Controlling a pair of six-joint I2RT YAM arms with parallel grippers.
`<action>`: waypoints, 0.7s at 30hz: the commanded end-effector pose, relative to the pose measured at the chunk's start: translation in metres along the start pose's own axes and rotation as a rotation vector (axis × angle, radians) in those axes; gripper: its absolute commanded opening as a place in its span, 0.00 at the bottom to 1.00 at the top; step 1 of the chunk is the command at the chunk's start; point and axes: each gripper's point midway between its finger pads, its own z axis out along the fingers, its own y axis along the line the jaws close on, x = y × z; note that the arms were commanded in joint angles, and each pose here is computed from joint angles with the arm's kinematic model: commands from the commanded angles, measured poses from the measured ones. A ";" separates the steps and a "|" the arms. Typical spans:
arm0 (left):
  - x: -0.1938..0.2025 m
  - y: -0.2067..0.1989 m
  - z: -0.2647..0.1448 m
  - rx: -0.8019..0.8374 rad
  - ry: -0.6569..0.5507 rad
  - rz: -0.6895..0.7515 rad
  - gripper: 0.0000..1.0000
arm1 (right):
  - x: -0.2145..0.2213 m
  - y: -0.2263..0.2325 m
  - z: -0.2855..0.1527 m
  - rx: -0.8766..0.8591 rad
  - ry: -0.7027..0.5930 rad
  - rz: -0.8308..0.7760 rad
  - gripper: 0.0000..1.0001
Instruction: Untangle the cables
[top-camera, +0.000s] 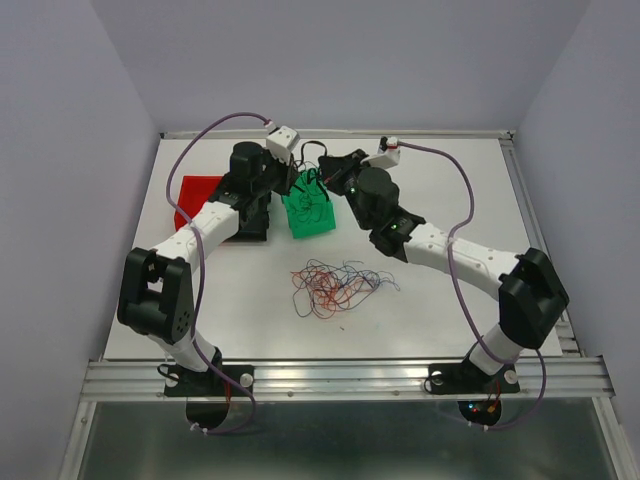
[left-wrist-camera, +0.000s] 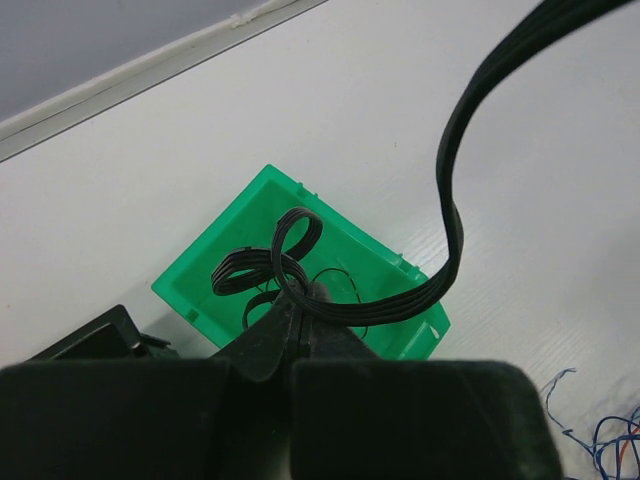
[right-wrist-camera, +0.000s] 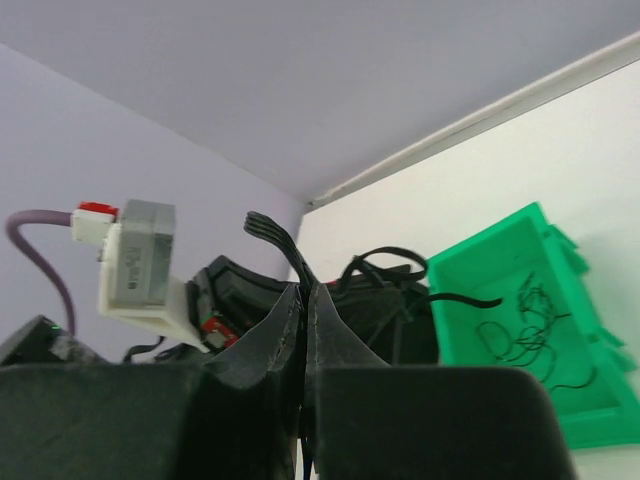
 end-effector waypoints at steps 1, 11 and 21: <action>-0.034 -0.002 -0.011 0.007 -0.091 -0.006 0.00 | -0.004 -0.002 -0.001 -0.026 0.036 -0.193 0.01; -0.005 0.001 0.001 -0.007 0.040 -0.108 0.00 | 0.043 -0.047 0.022 0.010 0.136 -0.379 0.01; 0.043 0.010 0.031 -0.026 0.176 -0.189 0.00 | 0.078 -0.094 0.051 0.091 0.130 -0.426 0.01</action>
